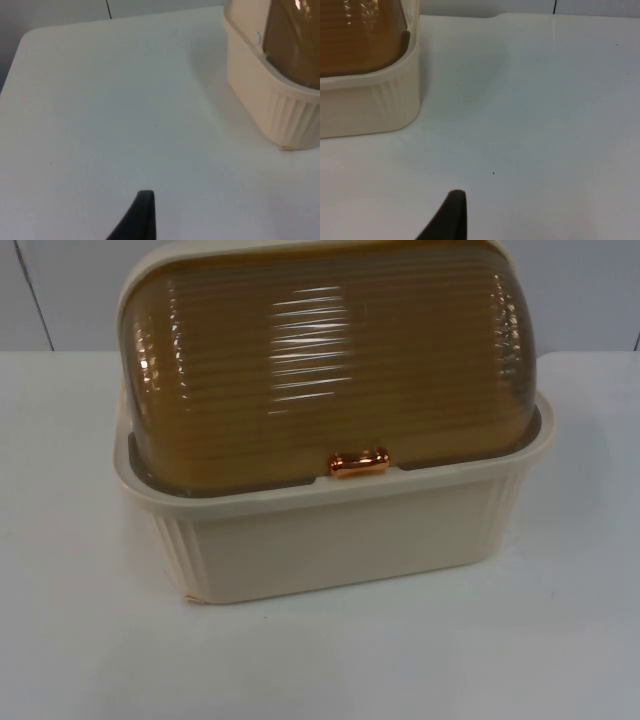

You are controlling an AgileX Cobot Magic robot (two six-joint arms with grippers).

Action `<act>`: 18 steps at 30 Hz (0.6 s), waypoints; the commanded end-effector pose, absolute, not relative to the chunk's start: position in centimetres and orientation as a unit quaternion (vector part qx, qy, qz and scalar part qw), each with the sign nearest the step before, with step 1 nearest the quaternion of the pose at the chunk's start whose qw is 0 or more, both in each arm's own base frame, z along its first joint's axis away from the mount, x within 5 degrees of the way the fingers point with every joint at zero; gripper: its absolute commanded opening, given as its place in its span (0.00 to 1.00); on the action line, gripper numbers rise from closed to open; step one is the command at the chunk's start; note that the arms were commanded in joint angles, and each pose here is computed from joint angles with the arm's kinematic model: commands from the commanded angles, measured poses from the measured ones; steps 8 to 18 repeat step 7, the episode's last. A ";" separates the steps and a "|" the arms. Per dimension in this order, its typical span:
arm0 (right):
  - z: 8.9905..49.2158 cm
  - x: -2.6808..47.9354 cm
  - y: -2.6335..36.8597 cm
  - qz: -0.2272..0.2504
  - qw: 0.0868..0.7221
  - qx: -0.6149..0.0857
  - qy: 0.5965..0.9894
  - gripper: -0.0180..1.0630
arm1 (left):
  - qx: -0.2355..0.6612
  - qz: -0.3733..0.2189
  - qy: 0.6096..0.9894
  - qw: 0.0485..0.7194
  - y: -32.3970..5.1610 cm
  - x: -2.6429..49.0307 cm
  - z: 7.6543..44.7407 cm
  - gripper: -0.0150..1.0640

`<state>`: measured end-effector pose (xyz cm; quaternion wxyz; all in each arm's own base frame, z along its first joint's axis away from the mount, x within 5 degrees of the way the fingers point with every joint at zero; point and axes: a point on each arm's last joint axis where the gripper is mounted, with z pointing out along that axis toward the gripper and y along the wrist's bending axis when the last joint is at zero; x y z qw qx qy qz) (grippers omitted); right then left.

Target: Open the box lid with the left hand, place the block into the box with the right hand, then close the box lid with the left hand.

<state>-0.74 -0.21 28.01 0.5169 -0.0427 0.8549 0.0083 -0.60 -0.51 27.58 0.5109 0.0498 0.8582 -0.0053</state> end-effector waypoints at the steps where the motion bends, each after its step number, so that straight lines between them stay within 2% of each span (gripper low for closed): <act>1: 28.0 -0.7 -0.2 0.008 0.520 -0.039 0.853 0.99 | 0.044 -0.005 0.857 0.514 -0.5 -0.5 27.5 0.97; 18: 28.0 -0.7 -0.2 0.001 0.520 -0.027 0.853 0.99 | 0.044 -0.005 0.857 0.514 -0.5 -0.5 27.5 0.97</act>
